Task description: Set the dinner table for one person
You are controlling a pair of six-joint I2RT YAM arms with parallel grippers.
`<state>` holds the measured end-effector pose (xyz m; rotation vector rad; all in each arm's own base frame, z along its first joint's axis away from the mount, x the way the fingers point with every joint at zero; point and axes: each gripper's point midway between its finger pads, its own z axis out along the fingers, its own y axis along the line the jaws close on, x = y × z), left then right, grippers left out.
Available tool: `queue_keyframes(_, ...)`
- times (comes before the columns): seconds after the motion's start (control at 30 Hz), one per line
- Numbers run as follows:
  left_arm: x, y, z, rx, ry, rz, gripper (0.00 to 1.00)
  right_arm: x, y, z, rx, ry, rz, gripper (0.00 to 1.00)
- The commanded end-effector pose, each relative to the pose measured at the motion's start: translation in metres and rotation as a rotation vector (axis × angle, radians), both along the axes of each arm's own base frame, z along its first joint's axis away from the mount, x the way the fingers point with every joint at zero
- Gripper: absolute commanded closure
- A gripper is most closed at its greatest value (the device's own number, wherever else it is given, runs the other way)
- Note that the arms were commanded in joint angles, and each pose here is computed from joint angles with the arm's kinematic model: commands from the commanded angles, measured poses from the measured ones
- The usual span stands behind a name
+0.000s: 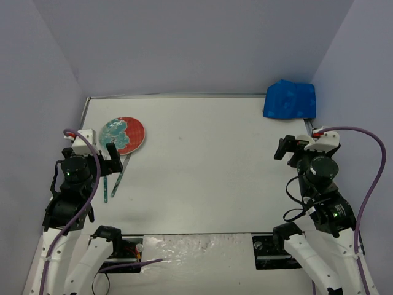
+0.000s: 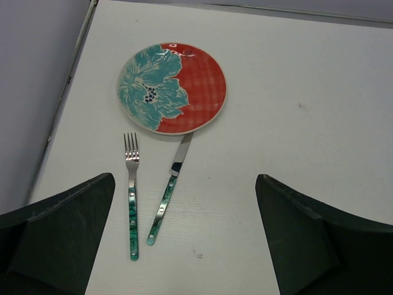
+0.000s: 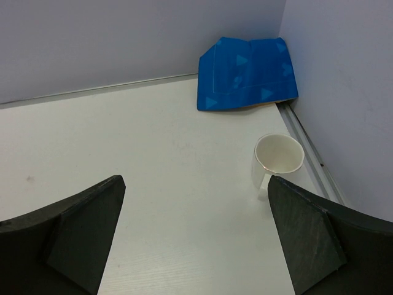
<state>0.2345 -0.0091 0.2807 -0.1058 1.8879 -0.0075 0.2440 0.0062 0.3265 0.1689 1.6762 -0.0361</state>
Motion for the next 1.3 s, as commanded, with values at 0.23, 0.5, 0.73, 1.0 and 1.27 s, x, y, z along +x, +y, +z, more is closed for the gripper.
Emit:
queue_keyframes(0.23, 0.021, -0.009, 0.016, -0.063, -0.022, 0.0, 0.03, 0.034, 0.003, -0.01, 0.059, 0.041, -0.082, 0.0)
queue_keyframes(0.5, 0.032, -0.012, 0.012, -0.047, 0.001, -0.015, 0.03, 0.133, 0.027, -0.047, 0.084, 0.192, -0.183, 0.0)
queue_keyframes(0.73, 0.045, -0.004, 0.005, 0.018, 0.014, 0.018, 0.03, 0.253, 0.006, -0.117, 0.069, 0.349, -0.324, 0.0)
queue_keyframes(1.0, 0.05, -0.017, -0.025, -0.057, 0.043, -0.01, 0.03, 0.363, -0.037, -0.17, -0.001, 0.386, -0.396, 0.0)
queue_keyframes(1.27, 0.053, -0.022, -0.038, -0.106, 0.086, -0.001, 0.03, 0.403, -0.074, -0.244, -0.097, 0.477, -0.383, 0.01)
